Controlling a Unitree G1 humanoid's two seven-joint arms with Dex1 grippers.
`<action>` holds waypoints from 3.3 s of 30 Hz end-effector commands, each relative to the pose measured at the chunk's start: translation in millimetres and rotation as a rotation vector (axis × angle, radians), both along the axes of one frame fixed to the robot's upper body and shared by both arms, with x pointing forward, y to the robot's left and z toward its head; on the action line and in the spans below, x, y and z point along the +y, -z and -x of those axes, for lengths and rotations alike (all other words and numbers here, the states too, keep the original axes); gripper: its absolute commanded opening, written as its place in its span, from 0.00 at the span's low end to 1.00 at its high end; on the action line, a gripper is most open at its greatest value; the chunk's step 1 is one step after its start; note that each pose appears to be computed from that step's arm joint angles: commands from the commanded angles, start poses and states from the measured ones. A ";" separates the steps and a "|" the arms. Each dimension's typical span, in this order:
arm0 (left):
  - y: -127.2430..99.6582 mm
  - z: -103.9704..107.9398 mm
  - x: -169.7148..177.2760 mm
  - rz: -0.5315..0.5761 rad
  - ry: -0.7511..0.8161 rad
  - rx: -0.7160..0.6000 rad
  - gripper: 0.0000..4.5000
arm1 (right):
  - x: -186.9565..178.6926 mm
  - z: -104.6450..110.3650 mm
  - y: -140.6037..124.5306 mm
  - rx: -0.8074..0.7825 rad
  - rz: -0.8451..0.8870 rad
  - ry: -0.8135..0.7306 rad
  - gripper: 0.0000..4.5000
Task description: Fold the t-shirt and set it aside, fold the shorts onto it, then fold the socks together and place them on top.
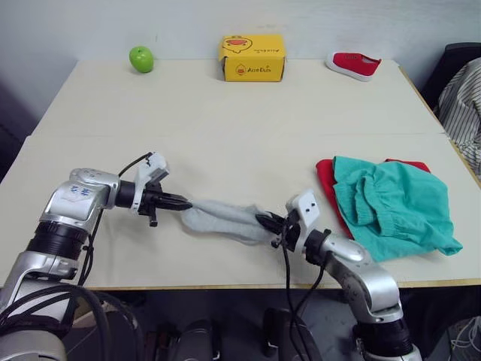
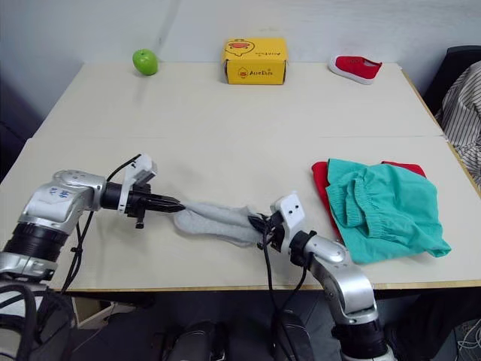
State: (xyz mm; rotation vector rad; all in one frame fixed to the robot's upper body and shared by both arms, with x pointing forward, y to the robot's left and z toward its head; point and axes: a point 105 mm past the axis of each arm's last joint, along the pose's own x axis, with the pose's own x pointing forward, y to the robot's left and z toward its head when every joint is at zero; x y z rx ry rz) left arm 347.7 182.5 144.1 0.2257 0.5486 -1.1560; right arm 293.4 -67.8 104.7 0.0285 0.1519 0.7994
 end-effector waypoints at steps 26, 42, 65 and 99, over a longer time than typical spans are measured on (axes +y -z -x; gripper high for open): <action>-8.9 37.2 -69.0 0.230 0.202 -0.333 0.01 | 35.5 2.4 -36.1 -0.249 -0.018 -0.254 0.00; 28.5 28.0 -49.5 0.284 -0.216 -0.380 0.01 | -32.3 -8.3 11.9 -0.181 0.060 -0.038 0.00; 27.3 28.3 -18.5 0.266 -0.529 0.386 0.93 | 46.2 -32.4 12.2 -0.218 0.133 -0.422 0.00; -25.2 30.8 -131.1 0.199 0.010 0.125 0.00 | -0.8 -23.2 25.5 -0.148 0.258 -0.305 0.00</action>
